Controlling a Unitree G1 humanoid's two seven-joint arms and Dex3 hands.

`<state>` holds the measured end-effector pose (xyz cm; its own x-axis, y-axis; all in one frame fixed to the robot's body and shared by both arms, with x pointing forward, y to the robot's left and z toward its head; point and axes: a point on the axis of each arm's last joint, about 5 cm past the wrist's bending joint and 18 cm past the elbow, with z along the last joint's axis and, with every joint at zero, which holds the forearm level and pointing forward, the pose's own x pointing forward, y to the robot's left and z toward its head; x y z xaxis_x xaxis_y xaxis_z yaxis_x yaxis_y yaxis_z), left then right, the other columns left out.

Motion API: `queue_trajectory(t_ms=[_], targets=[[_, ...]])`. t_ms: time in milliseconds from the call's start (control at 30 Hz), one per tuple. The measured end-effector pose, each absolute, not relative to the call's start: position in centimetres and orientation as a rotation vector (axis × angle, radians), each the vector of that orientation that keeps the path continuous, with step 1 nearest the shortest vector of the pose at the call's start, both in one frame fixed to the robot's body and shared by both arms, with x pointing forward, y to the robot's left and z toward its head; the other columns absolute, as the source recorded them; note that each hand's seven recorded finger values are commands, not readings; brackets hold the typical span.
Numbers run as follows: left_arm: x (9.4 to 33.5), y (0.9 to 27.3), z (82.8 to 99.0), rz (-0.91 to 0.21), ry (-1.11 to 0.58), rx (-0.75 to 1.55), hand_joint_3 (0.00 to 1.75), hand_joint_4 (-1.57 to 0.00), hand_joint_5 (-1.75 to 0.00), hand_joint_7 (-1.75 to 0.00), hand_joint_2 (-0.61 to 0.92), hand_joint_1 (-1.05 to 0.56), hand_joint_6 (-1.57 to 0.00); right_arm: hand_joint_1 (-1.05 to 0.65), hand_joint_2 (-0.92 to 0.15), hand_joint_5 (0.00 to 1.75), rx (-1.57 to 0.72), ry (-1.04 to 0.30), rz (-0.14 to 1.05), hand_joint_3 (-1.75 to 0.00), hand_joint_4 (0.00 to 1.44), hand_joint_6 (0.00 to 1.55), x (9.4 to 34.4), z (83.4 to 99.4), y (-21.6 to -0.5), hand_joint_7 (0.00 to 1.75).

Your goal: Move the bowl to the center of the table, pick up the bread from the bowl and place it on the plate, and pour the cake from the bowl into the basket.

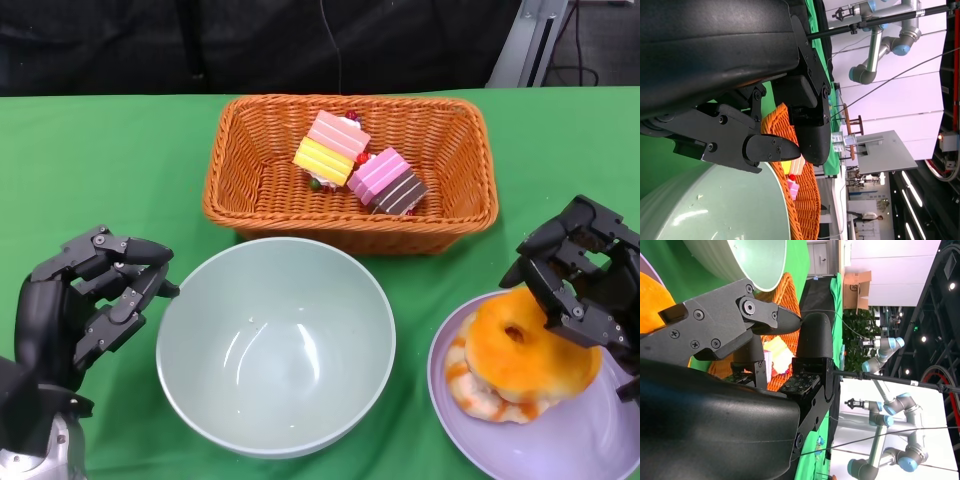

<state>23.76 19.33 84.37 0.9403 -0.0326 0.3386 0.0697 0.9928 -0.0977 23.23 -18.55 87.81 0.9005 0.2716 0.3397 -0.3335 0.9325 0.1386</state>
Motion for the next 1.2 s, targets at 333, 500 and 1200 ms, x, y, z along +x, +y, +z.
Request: queue_trajectory(t_ms=[333,500,1200], targets=[[23.9,19.3,84.6,-0.052,-0.364,-0.114,0.32,-0.75,-1.35,-0.96,0.92,-0.14,-0.87,-0.16,-0.74,1.53,0.194,-0.335,0.311,-0.69,0.75,0.68,23.3,88.0,-18.6,1.21],[24.0,19.4,84.9,-0.061,-0.381,-0.113,0.33,-0.74,-1.35,-0.97,0.92,-0.13,-0.86,-0.18,-0.73,1.52,0.196,-0.334,0.309,-0.69,0.75,0.69,23.2,88.2,-18.6,1.20],[24.2,19.3,85.3,-0.055,-0.400,-0.107,0.32,-0.76,-1.34,-0.95,0.92,-0.13,-0.87,-0.17,-0.71,1.50,0.202,-0.330,0.307,-0.72,0.75,0.69,23.2,88.9,-18.8,1.17]])
